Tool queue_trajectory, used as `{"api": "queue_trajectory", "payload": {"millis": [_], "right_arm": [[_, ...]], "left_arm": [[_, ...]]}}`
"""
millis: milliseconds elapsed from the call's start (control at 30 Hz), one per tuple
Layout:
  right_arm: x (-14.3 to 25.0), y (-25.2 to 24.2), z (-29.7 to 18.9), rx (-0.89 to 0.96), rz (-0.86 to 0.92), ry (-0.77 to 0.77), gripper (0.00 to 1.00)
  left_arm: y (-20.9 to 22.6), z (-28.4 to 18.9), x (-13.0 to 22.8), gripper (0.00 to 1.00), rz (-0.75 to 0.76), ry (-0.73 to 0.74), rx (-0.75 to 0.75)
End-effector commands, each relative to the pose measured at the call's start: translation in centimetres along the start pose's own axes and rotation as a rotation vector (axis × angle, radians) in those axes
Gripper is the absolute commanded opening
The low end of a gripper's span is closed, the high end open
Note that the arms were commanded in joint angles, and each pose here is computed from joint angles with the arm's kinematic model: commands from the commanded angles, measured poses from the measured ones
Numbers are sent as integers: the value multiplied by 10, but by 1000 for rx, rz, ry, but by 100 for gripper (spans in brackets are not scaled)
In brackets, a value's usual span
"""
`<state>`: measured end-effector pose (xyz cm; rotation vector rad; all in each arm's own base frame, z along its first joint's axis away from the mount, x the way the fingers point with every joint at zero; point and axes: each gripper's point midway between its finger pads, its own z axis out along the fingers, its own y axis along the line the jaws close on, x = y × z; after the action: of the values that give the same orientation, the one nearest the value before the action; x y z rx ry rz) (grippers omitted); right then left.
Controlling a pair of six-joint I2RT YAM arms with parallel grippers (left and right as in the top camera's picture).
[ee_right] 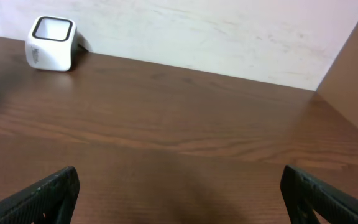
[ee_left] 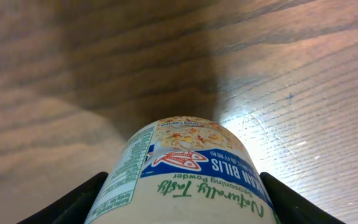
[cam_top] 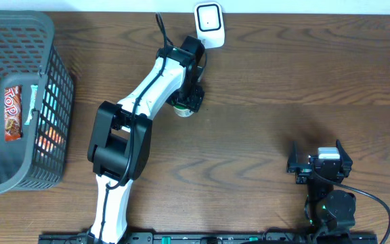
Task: Scan the item barcode
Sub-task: 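Lift the jar out and carry it toward the white scanner, then set the jar down near the scanner and open the left gripper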
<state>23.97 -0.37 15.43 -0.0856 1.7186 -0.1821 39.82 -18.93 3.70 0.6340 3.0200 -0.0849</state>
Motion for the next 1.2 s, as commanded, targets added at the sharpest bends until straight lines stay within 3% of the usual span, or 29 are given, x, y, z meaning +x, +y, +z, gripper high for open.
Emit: {"api": "queue_trajectory", "payload": {"millis": [0,67,267,367,467,733,900,1000,1167], "right_arm": [[0,2,0,-10,-11,-6,99],[0,2,0,-10,-11,-6,99],[0,2,0,-10,-11,-7,99],[-1,2,0,-10,-11,-7,99],[0,2,0,-10,-11,-6,99],[0,2,0,-10,-11,-7,99],[0,2,0,-10,-11,-6,99],[-1,2,0,-10,-11,-7,99],[0,2,0,-10,-11,-7,99]], "left_arm": [[3,1,2,72,159,7,-20],[4,1,3,82,165,13,-24],[8,1,5,83,165,23,-45],[13,-1,9,96,165,41,-74],[18,-13,13,100,165,56,-105],[-14,-95,28,98,167,22,56],[-27,-163,45,98,143,-93,119],[-9,-208,42,98,10,-243,62],[90,-312,65,98,-550,-596,-168]]}}
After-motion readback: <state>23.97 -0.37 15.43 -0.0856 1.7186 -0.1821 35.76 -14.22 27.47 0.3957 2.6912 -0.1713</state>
